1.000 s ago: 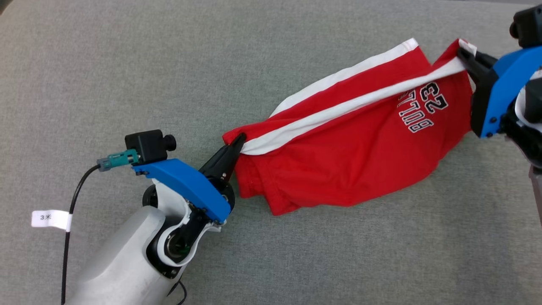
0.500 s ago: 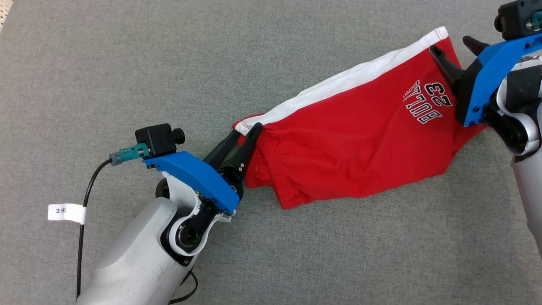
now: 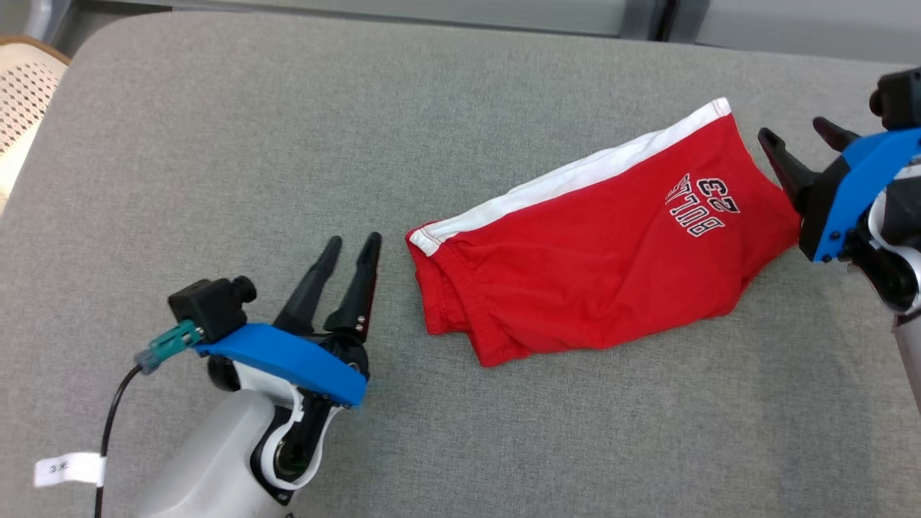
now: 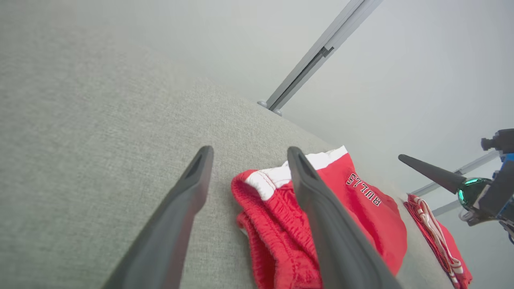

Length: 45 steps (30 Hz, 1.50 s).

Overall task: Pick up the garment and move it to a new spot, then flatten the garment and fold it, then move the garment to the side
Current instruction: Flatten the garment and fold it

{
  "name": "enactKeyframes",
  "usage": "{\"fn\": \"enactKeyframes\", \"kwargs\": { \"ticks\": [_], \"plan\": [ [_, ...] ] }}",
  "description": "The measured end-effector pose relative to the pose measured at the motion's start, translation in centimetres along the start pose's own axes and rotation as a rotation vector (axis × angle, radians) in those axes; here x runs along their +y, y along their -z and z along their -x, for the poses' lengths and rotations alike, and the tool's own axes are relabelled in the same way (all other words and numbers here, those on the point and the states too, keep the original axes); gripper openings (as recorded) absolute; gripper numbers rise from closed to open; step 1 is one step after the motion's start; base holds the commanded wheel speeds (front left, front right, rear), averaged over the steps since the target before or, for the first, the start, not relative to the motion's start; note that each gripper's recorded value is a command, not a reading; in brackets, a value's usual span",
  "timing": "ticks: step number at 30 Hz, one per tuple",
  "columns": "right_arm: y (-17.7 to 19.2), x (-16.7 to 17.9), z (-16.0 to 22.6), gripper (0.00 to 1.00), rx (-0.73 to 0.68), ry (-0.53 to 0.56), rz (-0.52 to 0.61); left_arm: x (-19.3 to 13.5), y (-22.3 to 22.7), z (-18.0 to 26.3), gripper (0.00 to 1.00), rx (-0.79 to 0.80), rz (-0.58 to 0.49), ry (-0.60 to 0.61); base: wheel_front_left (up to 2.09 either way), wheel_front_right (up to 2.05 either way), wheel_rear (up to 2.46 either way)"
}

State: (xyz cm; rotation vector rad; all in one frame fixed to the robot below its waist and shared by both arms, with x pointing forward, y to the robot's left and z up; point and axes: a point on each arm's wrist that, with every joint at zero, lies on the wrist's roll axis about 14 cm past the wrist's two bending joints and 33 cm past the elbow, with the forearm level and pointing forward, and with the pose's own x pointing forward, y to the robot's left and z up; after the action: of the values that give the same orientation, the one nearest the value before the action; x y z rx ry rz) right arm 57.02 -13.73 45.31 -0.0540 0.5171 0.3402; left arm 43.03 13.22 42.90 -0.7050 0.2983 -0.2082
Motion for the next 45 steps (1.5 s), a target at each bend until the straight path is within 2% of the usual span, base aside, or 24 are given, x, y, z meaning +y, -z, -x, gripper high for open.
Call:
{"fn": "enactKeyframes", "kwargs": {
  "ticks": [6,12,17,28,34,35,36,37,45],
  "plan": [
    [-0.1,-0.9,1.4,1.00,-0.061,0.027,-0.039,0.2,-5.8,1.2,1.00,-0.220,-0.156,-0.020,0.00,0.00,0.00],
    [1.6,-1.2,0.9,1.00,-0.044,0.038,-0.093,0.8,-6.8,2.4,1.00,-0.315,-0.293,-0.093,0.00,0.00,0.00],
    [2.6,-1.1,-0.5,1.00,-0.016,0.038,-0.121,1.7,-6.5,2.5,1.00,-0.300,-0.414,-0.131,0.00,0.00,0.00],
    [7.3,-0.3,-3.9,1.00,0.162,0.039,-0.139,4.2,-4.6,3.0,1.00,-0.213,-0.465,-0.187,0.00,0.00,0.00],
    [8.1,0.4,-4.5,1.00,0.203,0.030,-0.129,4.8,-4.3,3.4,1.00,-0.196,-0.471,-0.201,0.00,0.00,0.00],
    [8.2,0.5,-4.6,0.98,0.210,0.028,-0.125,4.8,-4.3,3.4,1.00,-0.195,-0.470,-0.202,0.00,0.00,0.00],
    [8.2,0.6,-4.6,0.41,0.214,0.025,-0.120,4.9,-4.3,3.4,1.00,-0.194,-0.470,-0.203,0.00,0.00,0.00],
    [8.3,0.8,-4.6,0.00,0.219,0.019,-0.111,5.0,-4.2,3.4,1.00,-0.190,-0.471,-0.204,0.00,0.00,0.00],
    [7.7,1.1,-3.8,0.00,0.167,0.010,-0.162,4.8,-4.1,3.4,1.00,-0.185,-0.470,-0.196,0.00,0.00,0.00]
  ]
}}
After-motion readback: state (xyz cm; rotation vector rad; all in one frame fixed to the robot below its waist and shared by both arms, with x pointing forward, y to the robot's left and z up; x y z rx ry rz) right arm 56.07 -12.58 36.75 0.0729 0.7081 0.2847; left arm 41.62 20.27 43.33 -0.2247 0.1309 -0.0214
